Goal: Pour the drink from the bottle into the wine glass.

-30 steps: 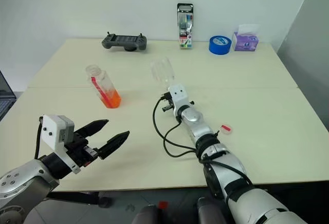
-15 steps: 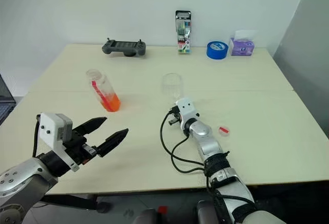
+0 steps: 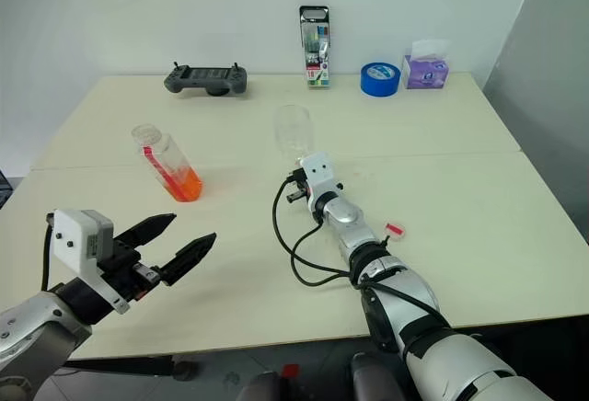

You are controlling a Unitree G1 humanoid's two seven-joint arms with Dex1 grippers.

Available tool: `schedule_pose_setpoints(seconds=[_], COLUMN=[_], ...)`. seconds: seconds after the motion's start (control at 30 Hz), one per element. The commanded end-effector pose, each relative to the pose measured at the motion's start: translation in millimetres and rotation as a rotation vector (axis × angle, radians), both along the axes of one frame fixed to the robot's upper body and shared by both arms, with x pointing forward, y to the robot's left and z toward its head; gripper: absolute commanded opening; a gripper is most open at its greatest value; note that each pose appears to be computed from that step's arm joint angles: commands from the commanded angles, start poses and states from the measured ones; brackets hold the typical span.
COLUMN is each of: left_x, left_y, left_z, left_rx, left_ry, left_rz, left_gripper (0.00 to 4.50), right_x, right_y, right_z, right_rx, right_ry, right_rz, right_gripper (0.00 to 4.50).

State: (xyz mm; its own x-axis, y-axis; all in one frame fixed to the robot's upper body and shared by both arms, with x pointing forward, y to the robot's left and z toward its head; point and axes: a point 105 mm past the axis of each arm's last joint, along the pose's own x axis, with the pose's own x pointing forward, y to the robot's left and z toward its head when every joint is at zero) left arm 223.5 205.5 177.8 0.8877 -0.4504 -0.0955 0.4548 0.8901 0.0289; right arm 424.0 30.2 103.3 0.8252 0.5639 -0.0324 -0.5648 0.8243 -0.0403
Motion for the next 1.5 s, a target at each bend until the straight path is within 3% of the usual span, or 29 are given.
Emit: schedule_pose_setpoints(seconds=[0.03,0.17,0.47,0.6,0.7,0.83,1.07,1.23,1.33,1.43,1.5], left_x=[-3,-4,2,8,13,20,45,66,77,77,74], left_y=[-1,0,-2,-1,2,15,50,57,54,43,36], left_z=[13,12,12,12,10,-2,-4,-5,-5,-7,-10], left_rx=[0.028,0.03,0.029,0.025,0.014,0.001,-0.021,-0.012,0.007,-0.008,0.007], left_ry=[-0.058,-0.056,-0.043,-0.045,-0.052,-0.059,-0.168,-0.22,-0.245,-0.242,-0.228], left_rz=[-0.002,-0.001,-0.028,-0.032,-0.017,0.059,0.289,0.372,0.408,0.376,0.336], left_gripper=[4.5,4.5,4.5,4.5,4.5,4.5,4.5,4.5,4.5,4.5,4.5], right_x=[-39,-44,-45,-37,-32,-47,-108,-127,-114,-90,-73], right_y=[81,76,73,52,26,-25,-87,-99,-109,-125,-132], right_z=[11,-13,-14,-13,-9,19,99,120,105,56,44], right_rx=[0.082,0.023,0.014,-0.006,-0.022,-0.046,-0.086,-0.153,-0.202,-0.428,-0.456], right_ry=[0.015,0.063,0.035,-0.017,-0.099,-0.259,-0.231,-0.194,-0.162,-0.208,-0.248], right_rz=[0.165,0.162,0.199,0.184,0.198,0.305,0.516,0.563,0.475,0.342,0.217], right_gripper=[0.15,0.15,3.08,4.49,4.49,4.49,4.49,4.49,4.49,4.49,4.49])
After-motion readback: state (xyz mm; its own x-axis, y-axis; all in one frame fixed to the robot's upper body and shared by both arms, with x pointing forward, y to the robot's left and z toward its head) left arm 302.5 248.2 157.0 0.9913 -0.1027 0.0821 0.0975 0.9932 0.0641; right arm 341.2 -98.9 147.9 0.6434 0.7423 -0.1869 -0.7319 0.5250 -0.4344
